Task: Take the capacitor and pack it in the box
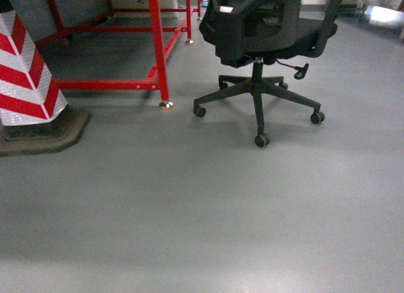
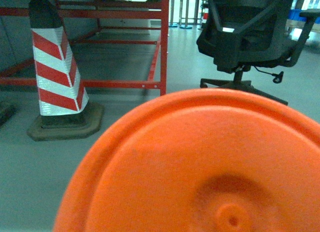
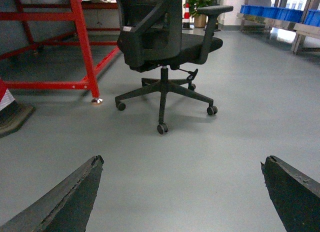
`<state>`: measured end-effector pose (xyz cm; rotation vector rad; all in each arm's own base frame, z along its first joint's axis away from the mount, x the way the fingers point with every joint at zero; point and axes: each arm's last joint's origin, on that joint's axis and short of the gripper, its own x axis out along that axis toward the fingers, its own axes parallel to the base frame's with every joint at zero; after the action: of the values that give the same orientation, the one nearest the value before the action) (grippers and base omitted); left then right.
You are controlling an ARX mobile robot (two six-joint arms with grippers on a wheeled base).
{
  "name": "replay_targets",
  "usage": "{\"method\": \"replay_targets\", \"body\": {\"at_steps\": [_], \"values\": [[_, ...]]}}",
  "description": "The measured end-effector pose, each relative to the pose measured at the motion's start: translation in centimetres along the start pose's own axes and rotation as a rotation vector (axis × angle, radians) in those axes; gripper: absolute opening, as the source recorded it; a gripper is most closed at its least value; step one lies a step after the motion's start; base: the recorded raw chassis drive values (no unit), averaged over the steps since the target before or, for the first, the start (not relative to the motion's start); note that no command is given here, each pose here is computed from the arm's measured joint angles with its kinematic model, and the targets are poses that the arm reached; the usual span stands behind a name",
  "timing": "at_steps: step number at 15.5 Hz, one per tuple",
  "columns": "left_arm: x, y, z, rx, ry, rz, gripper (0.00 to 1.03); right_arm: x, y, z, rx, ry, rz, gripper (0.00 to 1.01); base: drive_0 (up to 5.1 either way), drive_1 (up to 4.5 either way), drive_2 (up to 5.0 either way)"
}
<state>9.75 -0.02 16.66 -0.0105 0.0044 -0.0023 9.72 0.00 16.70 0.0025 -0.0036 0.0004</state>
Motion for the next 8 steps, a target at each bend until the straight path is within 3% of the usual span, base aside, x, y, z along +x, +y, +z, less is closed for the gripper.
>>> {"method": "replay_targets", "body": {"at_steps": [8], "values": [[0.0, 0.0, 0.01, 0.0, -0.001, 0.0, 0.43, 0.0, 0.0, -0.01, 0.0, 0.001, 0.0, 0.98, -5.1, 2.35, 2.3]]}}
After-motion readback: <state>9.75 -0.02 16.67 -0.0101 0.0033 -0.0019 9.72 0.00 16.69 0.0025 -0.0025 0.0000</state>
